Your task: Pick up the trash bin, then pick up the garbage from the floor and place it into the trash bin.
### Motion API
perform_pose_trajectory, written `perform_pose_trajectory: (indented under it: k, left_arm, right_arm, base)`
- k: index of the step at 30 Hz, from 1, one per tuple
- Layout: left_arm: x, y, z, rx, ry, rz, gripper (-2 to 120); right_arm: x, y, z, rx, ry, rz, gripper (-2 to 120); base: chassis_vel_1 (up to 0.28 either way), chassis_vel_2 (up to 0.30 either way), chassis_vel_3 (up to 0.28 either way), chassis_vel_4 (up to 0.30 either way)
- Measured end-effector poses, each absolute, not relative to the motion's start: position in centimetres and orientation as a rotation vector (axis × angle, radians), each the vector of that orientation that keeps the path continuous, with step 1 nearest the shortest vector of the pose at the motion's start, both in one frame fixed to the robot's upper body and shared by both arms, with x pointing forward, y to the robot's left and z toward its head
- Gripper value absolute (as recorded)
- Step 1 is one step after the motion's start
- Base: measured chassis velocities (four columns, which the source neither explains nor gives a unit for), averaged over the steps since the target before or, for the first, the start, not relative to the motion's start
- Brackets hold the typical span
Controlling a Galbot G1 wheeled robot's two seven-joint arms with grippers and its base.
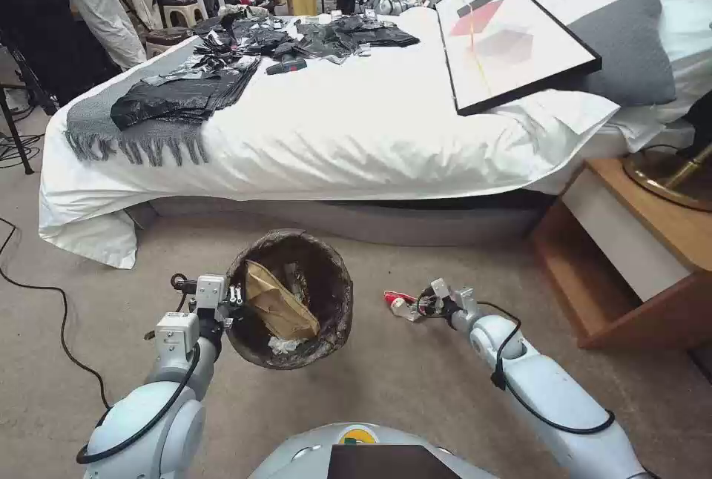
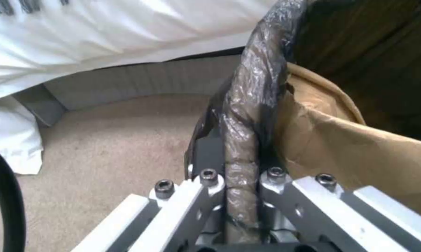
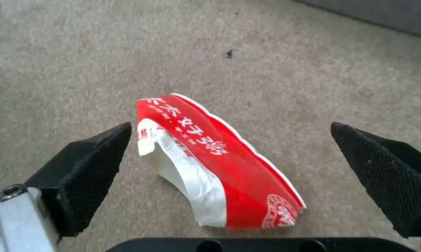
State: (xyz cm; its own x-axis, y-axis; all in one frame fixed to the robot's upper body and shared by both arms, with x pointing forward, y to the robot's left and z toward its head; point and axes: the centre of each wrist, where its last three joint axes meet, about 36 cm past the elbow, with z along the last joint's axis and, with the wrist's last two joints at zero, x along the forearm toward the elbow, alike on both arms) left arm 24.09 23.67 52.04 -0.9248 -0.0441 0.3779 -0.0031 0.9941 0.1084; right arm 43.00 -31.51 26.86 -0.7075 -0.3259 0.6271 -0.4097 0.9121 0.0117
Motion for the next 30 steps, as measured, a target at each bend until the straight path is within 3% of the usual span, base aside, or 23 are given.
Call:
perform_pose_trajectory:
  k: [30]
  left_arm:
    - [24.4,23.7,52.0,0.03,-2.757,-0.155,2]
  right_arm:
    - [44.7,-28.4,21.3,0.554,-2.325,0.242,100]
  base:
    - [0.0,0.0,0.0,0.0]
